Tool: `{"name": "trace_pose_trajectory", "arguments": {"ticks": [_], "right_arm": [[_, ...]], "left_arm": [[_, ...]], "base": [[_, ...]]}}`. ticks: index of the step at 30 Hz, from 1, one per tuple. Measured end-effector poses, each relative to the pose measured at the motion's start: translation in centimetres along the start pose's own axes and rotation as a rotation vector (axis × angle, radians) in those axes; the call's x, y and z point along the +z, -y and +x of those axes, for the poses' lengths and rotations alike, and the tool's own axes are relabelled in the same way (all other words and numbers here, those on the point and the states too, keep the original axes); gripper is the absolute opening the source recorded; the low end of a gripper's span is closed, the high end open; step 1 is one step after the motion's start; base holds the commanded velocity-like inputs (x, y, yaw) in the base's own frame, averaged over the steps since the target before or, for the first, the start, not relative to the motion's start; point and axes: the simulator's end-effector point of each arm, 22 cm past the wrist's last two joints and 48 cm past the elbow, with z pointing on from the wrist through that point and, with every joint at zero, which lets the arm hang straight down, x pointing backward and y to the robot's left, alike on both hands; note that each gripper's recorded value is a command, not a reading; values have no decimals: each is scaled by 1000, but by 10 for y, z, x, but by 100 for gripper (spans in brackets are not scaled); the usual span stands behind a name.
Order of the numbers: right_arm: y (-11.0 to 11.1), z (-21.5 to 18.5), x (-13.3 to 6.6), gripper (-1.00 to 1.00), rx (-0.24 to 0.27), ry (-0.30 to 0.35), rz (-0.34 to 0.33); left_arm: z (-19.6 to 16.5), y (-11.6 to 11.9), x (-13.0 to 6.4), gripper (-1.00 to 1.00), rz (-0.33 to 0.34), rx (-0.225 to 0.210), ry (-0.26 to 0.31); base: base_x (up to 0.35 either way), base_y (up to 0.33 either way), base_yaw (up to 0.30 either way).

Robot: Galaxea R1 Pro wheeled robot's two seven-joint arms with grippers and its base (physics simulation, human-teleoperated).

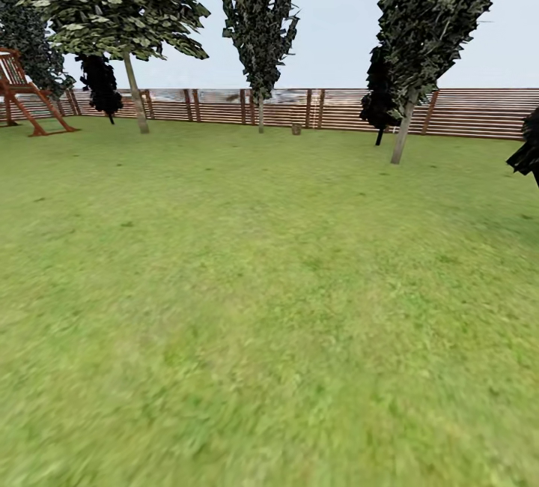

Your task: Take the three Easter eggs out of the wicker basket on the lawn in the garden, then place them on the lawn next to a single tree (choose any tree) so that all three eggs are next to the same tree and none are left in the basket.

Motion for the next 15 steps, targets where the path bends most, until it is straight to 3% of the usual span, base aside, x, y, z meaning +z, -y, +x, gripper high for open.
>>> {"name": "trace_pose_trajectory", "arguments": {"ticks": [15], "right_arm": [[0, 0, 0, 100, 0, 0, 0]], "left_arm": [[0, -1, 0, 100, -1, 0, 0]], "base": [[332, 0, 0]]}}
